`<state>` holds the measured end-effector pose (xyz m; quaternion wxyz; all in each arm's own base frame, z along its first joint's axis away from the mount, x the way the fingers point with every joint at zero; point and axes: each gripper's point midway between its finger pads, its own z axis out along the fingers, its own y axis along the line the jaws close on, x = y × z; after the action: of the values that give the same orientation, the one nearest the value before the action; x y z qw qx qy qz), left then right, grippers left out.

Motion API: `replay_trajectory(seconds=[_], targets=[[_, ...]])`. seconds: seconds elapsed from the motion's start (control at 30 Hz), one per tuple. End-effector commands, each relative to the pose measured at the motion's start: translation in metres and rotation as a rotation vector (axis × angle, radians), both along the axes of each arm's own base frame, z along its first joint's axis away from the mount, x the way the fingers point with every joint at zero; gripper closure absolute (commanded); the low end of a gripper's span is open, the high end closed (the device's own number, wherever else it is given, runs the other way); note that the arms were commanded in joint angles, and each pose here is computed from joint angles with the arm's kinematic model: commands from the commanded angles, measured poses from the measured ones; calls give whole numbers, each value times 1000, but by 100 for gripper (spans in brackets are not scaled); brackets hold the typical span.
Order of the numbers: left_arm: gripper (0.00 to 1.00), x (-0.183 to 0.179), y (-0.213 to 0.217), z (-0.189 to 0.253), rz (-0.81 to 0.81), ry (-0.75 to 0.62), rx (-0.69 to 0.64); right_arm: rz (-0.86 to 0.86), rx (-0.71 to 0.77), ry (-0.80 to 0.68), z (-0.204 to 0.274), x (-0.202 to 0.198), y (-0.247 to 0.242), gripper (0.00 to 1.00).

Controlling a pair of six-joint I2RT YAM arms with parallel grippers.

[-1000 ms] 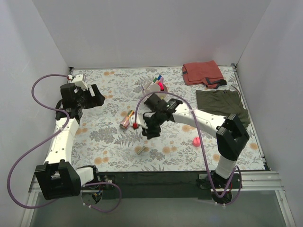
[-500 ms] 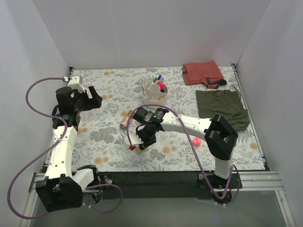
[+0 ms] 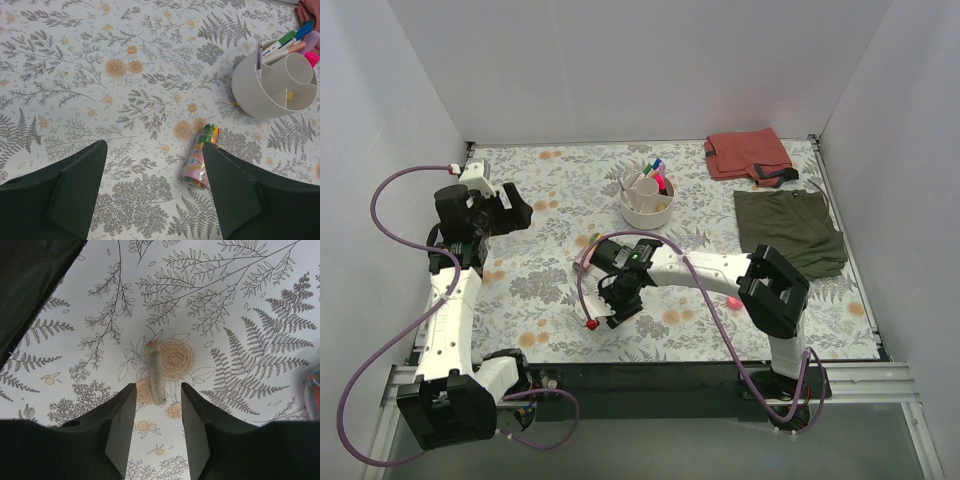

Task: Sort the stationery into containers
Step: Pick up the stationery from the center of the board.

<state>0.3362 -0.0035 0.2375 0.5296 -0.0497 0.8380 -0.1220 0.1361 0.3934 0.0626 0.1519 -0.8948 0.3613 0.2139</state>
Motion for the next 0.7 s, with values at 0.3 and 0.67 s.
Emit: replay_trajectory(seconds=[0.3,0.67], targets=[[23,-3,4,12,11,-17,9,-37,32,59,-5,-18,24,55],[23,-3,1,10,3,-4,-15,-56,2,19,-28,-18,19,58]])
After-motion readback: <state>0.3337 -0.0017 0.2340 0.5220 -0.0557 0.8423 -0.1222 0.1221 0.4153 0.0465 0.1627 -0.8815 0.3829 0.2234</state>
